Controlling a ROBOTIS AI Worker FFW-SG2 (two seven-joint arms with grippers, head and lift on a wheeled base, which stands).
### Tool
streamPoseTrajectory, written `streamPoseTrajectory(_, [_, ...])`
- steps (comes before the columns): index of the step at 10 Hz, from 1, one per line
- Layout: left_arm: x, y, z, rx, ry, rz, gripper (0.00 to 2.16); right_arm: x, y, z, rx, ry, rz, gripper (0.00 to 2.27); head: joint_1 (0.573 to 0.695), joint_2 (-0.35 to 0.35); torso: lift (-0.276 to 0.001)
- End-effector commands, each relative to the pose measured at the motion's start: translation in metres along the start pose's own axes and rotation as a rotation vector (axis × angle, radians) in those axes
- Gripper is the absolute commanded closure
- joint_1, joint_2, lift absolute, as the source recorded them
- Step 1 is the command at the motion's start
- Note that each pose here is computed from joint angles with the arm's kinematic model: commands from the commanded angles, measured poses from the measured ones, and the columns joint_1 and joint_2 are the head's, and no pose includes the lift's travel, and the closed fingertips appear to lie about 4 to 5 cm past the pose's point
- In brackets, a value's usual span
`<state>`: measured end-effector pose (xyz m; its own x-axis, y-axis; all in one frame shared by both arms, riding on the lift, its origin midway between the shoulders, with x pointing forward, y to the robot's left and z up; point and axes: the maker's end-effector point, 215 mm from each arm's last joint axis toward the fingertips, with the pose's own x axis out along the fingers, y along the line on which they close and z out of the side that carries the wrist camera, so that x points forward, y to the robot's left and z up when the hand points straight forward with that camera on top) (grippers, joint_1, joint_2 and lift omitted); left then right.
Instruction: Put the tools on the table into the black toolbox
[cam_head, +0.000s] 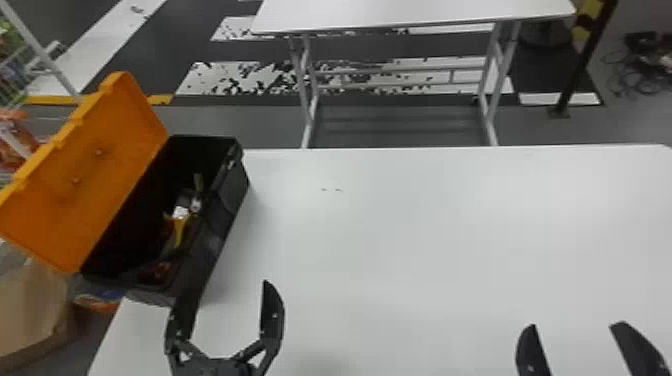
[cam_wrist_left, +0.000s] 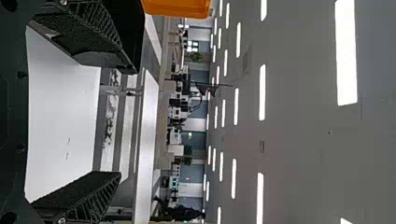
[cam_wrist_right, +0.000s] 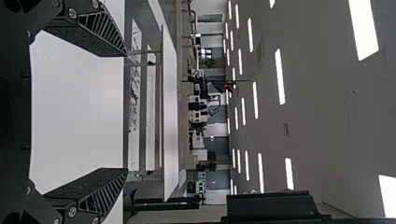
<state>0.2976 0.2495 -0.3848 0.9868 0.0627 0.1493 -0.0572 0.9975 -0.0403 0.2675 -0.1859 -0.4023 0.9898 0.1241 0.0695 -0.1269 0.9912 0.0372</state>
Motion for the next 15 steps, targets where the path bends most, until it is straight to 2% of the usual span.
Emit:
streamPoseTrajectory(1, [0.0004, -0.0001, 0.0008, 0.0, -0.002, 0.0, 0.04, 0.0001, -0.0004, 0.0, 0.001, 0.0, -0.002, 0.14, 0.695, 0.136, -0.075])
streamPoseTrajectory(15, [-0.002, -0.0066, -0.0032, -0.01, 0.01, -0.014, 0.06, -0.0018, -0.0049, 0.0044, 0.012, -0.015, -0.016, 0.14, 0.695, 0.114, -0.075])
